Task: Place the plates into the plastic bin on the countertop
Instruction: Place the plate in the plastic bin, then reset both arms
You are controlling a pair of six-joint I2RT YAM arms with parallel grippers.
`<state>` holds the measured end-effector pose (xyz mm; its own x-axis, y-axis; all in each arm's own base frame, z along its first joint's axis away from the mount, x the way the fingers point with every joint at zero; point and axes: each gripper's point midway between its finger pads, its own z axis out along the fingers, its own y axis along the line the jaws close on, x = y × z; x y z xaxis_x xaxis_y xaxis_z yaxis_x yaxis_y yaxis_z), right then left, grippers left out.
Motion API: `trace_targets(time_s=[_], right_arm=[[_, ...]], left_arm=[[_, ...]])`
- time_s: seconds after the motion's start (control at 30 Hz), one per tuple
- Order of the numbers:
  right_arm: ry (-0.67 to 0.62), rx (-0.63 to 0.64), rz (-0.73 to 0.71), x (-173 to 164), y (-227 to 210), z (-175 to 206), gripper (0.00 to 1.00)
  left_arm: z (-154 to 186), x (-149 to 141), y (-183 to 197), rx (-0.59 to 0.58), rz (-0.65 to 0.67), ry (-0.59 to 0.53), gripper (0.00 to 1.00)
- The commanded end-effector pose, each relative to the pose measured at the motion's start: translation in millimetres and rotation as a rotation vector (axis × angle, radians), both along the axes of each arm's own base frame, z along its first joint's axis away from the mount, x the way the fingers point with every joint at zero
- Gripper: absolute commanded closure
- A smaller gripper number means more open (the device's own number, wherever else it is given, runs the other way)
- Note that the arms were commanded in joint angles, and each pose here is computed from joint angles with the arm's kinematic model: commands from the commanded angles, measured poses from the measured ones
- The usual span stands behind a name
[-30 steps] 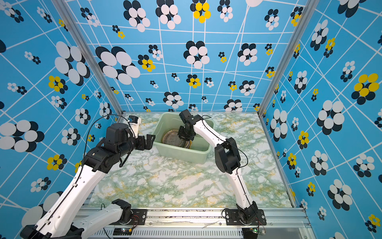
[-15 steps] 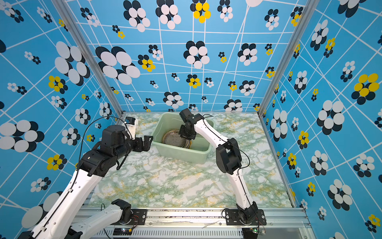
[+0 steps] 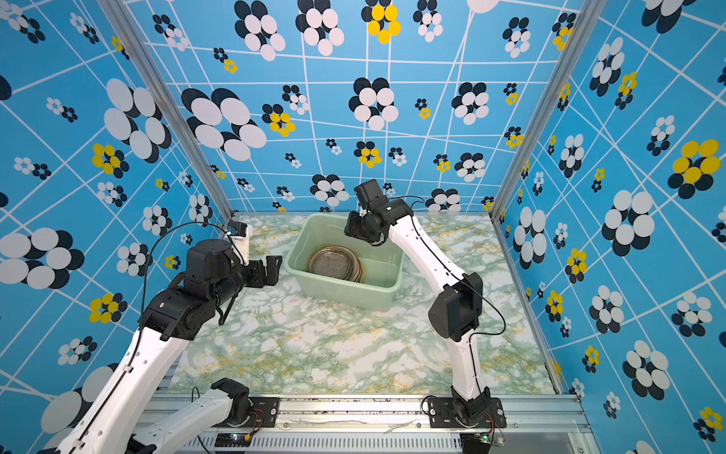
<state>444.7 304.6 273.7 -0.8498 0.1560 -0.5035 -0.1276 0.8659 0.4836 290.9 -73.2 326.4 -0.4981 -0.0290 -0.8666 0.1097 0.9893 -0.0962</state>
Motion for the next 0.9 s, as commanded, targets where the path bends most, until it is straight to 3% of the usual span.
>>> trace_targets(time_s=[0.0,0.23,0.33,0.47,0.6,0.67,0.77,0.87], right_arm=[[-0.247,-0.001,0.020,-2.4,-41.8,87.0,0.46],[-0.402,-0.170,-0.166,-10.5,-168.6,111.3,0.41],[-0.475,-0.267,-0.309,-24.4,-229.1,99.9,0.29],[-0.549,-0.436,-0.433,-49.1,-290.5,50.9,0.27],[-0.423,-0.552,-0.566,-71.9,-349.4,-16.4,0.24],[-0.399,-0.587,-0.603,-80.0,-363.8,-48.2,0.22],[-0.463,-0.612,-0.615,-82.9,-369.7,-85.4,0.22],[-0.492,-0.578,-0.624,-78.1,-368.1,-113.8,0.22]], left_arm=[[5.3,4.8,34.8,0.031,0.139,-0.045,0.01],[-41.7,17.5,120.4,-0.081,0.458,-0.060,0.01],[-85.3,18.4,145.6,-0.059,0.537,-0.022,0.01],[-134.9,25.3,154.9,-0.027,0.534,0.012,0.01],[-165.1,42.9,151.5,-0.026,0.485,0.026,0.01],[-173.9,53.9,149.7,-0.028,0.458,0.013,0.01],[-185.6,69.9,148.2,-0.044,0.435,-0.020,0.01],[-200.5,84.5,143.7,-0.067,0.398,-0.034,0.01]])
